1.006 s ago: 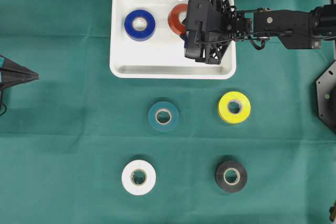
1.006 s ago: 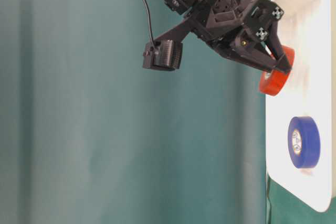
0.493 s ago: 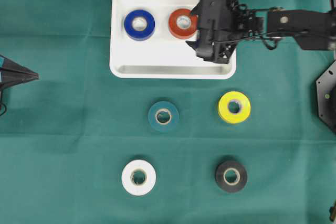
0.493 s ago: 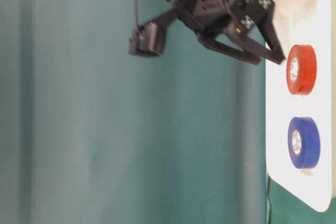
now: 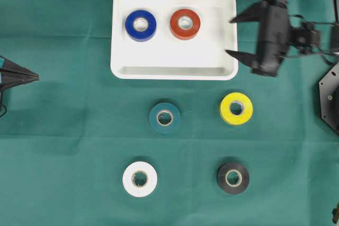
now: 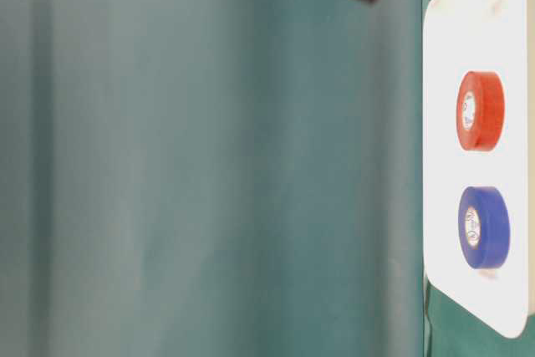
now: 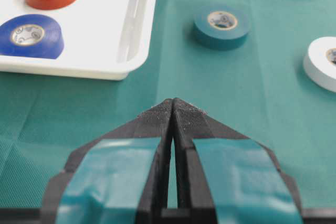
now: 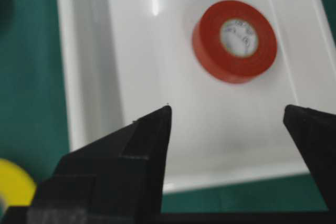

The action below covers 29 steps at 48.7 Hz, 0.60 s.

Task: Put the tape into the white case with the right arm.
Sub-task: 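Release the red tape and retract the right gripper right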

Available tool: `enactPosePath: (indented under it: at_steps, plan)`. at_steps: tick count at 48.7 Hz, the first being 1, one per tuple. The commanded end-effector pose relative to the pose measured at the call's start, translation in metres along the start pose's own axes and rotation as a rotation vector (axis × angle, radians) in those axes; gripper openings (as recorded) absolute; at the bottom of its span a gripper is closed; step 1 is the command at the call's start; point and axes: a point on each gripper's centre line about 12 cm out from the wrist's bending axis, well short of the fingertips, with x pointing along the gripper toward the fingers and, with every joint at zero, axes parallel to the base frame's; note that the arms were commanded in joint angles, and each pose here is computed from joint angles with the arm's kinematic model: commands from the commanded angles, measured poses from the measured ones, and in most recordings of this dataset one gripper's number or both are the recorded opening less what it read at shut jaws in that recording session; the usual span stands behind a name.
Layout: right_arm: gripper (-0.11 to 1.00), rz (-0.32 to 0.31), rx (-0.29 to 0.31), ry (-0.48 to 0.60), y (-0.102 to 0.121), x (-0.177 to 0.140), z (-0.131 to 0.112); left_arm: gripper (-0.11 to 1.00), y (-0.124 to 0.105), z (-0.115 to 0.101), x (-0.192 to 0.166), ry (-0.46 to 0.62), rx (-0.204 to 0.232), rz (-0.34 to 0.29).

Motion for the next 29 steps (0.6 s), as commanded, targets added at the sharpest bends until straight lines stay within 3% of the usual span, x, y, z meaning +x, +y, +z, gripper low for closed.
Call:
enactPosePath:
  at_steps: [1, 16, 29]
  plan:
    - [0.61, 0.003, 0.002, -0.071, 0.002, -0.019, -0.002, 0.01, 0.000, 0.006, 0.000, -0.016, -0.001, 0.004]
    - [0.61, -0.021, 0.033, -0.206, 0.006, -0.070, -0.028, 0.01, 0.001, 0.005, 0.000, -0.014, -0.001, 0.007]
    - [0.61, -0.051, 0.054, -0.196, 0.005, -0.081, -0.043, 0.01, 0.001, 0.005, 0.000, -0.014, -0.002, 0.010]
